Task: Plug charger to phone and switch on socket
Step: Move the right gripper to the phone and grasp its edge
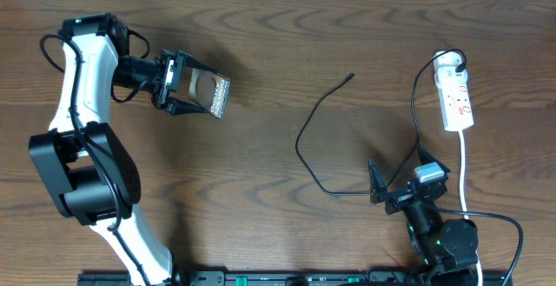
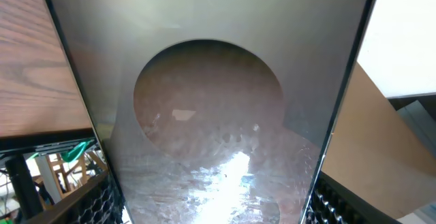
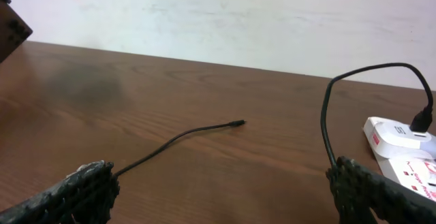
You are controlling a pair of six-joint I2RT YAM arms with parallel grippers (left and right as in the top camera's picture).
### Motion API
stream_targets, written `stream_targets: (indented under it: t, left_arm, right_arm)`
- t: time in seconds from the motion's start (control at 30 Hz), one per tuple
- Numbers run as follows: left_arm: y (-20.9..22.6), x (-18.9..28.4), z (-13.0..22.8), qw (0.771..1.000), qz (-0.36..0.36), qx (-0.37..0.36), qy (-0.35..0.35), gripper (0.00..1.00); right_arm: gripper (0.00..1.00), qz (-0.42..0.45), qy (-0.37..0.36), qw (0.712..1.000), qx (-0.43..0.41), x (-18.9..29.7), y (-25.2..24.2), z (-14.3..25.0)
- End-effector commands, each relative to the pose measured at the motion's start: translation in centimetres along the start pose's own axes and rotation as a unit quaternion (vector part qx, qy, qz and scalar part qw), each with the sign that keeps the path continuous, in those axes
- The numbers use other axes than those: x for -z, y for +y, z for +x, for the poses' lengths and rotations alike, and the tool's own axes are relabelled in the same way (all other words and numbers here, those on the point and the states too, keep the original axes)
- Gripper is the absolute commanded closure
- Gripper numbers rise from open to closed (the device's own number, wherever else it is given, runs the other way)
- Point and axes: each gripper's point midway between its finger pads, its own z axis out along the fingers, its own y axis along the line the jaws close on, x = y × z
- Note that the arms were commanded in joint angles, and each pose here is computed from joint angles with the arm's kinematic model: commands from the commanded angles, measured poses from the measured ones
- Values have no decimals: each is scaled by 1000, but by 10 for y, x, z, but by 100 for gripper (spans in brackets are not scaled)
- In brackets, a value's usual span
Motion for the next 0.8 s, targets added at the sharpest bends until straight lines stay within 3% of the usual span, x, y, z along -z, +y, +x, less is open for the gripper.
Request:
stream_targets:
  t: [0.0, 0.07, 0.1, 0.13, 0.17, 0.4, 0.53, 0.77]
  left_arm:
    - [-5, 2, 3, 1000, 9, 4, 5, 93]
    - [-5, 2, 2, 1000, 9, 2, 2, 93]
    - [-3, 1, -1, 1000, 2, 5, -5, 93]
    - [3, 1, -7, 999, -19, 18, -22, 92]
    - [6, 0, -11, 999, -30, 21, -33, 93]
    - [12, -30, -28, 988, -115, 0, -105, 93]
    - [3, -50, -27, 984, -128, -39, -119, 93]
    - [13, -62, -30, 971, -180, -46, -154, 93]
  right_arm:
    - [1, -21, -7, 1000, -13, 0, 8, -3]
    - [1, -63, -6, 992, -113, 2, 22, -6]
    - [1, -104, 22, 966, -235, 4, 37, -1]
    - [1, -157, 60, 918, -360, 9, 58, -1]
    - [1, -180, 83, 895, -399, 12, 68, 1]
    - [1, -205, 139, 849, -467, 17, 83, 11]
    - [1, -226, 176, 831, -477, 20, 94, 16]
    - [1, -230, 170, 860, -422, 10, 92, -25]
